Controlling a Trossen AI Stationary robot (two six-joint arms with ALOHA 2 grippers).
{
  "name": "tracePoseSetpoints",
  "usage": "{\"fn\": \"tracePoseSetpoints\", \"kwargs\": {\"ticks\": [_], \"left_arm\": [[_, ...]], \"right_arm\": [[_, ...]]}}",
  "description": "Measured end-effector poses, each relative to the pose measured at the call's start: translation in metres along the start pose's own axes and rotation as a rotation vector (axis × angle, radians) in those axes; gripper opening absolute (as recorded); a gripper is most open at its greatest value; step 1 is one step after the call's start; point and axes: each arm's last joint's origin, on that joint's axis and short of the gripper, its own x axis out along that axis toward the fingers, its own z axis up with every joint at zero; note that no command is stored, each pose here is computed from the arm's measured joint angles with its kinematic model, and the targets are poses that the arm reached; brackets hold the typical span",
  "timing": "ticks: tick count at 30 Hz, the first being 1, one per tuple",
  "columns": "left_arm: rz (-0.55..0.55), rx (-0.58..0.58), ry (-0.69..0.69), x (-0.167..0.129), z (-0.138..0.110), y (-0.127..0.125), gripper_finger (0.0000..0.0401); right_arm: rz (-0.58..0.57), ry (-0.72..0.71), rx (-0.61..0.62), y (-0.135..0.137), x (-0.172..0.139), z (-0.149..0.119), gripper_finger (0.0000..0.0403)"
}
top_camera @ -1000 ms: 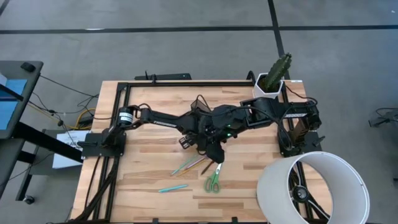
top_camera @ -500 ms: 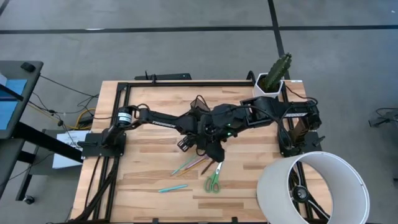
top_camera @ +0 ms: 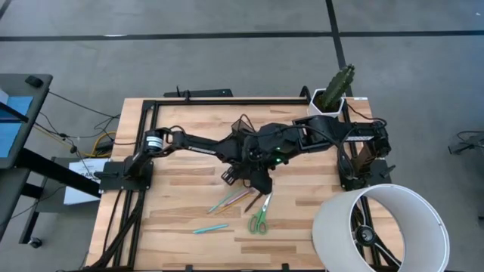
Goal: Pick and place office supplies into organizer
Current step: Put the black binder clip into the black desk organizer
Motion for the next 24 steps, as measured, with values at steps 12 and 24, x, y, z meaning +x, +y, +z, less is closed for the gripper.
{"fn": "tracePoseSetpoints", "kwargs": {"ticks": [12,24], "left_arm": [[0.013,-0.014,0.008,0.012,-0.013,0.016,0.0208],[-0.051,-0.166,0.084,-0.011,-0.016,0.0,0.0208]], "right_arm": [[0.0,0.0,0.0,0.0,0.0,0.0,0.0219],[-0.01,0.011,0.005,-0.003,0.0,0.0,0.0219]]}}
